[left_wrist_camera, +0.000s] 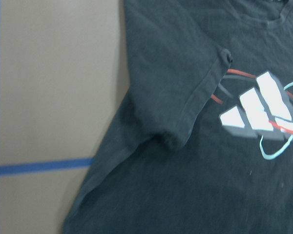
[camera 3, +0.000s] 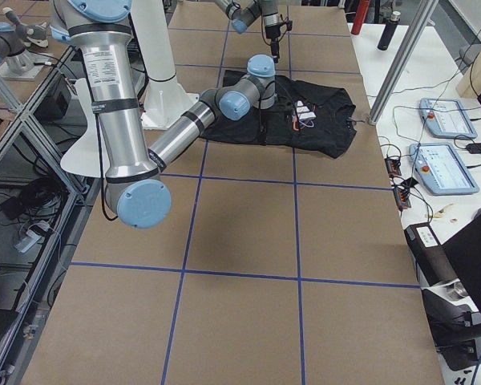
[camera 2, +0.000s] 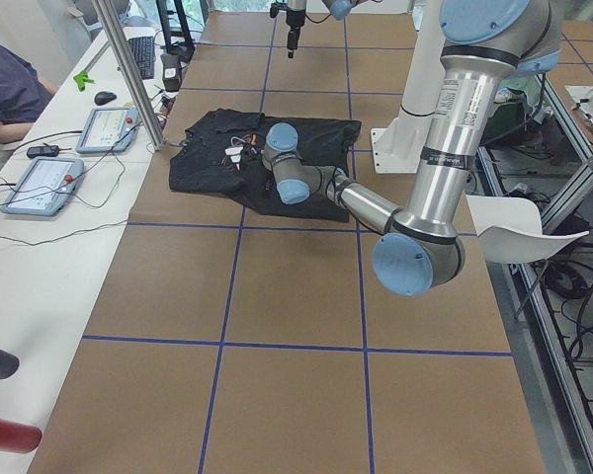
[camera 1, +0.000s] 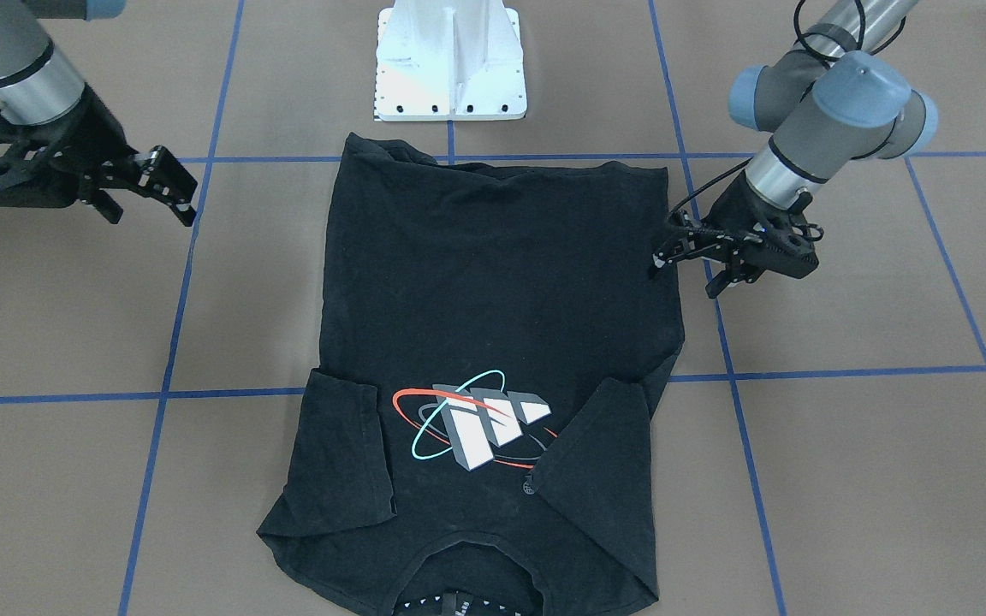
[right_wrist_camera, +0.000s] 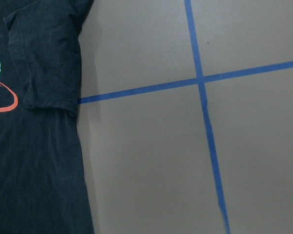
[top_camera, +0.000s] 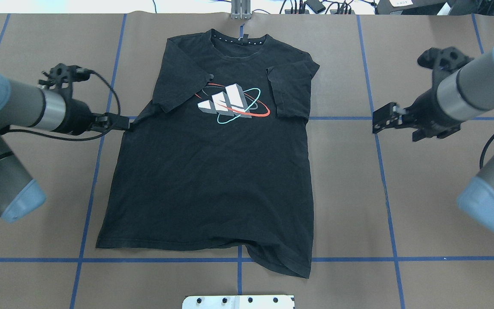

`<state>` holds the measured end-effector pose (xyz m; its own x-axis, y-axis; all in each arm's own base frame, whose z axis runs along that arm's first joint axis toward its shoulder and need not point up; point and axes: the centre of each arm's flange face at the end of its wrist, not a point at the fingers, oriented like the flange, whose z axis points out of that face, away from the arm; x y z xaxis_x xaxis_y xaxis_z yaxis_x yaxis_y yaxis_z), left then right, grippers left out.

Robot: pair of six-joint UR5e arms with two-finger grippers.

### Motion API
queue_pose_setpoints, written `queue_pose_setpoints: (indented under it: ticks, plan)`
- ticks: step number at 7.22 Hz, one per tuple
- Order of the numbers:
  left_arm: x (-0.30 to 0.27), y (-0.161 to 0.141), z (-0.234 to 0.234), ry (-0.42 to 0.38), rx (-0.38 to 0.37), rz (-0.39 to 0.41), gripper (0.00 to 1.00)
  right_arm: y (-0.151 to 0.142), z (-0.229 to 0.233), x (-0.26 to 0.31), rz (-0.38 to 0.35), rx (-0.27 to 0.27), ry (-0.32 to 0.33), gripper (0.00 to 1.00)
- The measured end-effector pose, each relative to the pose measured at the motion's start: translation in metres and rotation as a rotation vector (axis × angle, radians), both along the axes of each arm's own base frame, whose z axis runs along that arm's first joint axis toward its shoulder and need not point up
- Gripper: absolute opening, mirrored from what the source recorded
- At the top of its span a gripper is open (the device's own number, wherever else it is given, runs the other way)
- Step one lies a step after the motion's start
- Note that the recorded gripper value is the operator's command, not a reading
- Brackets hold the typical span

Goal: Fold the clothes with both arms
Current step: 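Lower both grippers to the shirt's hem corners nearest the robot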

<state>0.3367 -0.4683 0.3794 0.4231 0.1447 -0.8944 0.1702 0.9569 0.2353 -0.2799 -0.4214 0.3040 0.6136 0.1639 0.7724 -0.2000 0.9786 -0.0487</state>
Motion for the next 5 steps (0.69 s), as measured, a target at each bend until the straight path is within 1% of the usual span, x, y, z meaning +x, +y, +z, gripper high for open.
queue_pose_setpoints:
  ticks: [1, 3, 4, 5]
  plan:
    - [-0.012, 0.016, 0.008, -0.005, -0.005, 0.011, 1.00, 0.033, -0.011, -0.029, 0.018, -0.007, 0.004, 1.00]
    - [-0.022, 0.039, 0.033, -0.025, -0.031, 0.035, 1.00, 0.107, -0.018, -0.071, 0.030, 0.001, 0.025, 1.00]
    - [-0.017, 0.054, 0.044, -0.034, -0.035, 0.045, 1.00, 0.137, -0.019, -0.083, 0.024, 0.002, 0.030, 1.00]
    - [-0.004, 0.074, 0.055, -0.042, -0.042, 0.049, 1.00, 0.161, -0.020, -0.094, 0.016, -0.002, 0.031, 1.00]
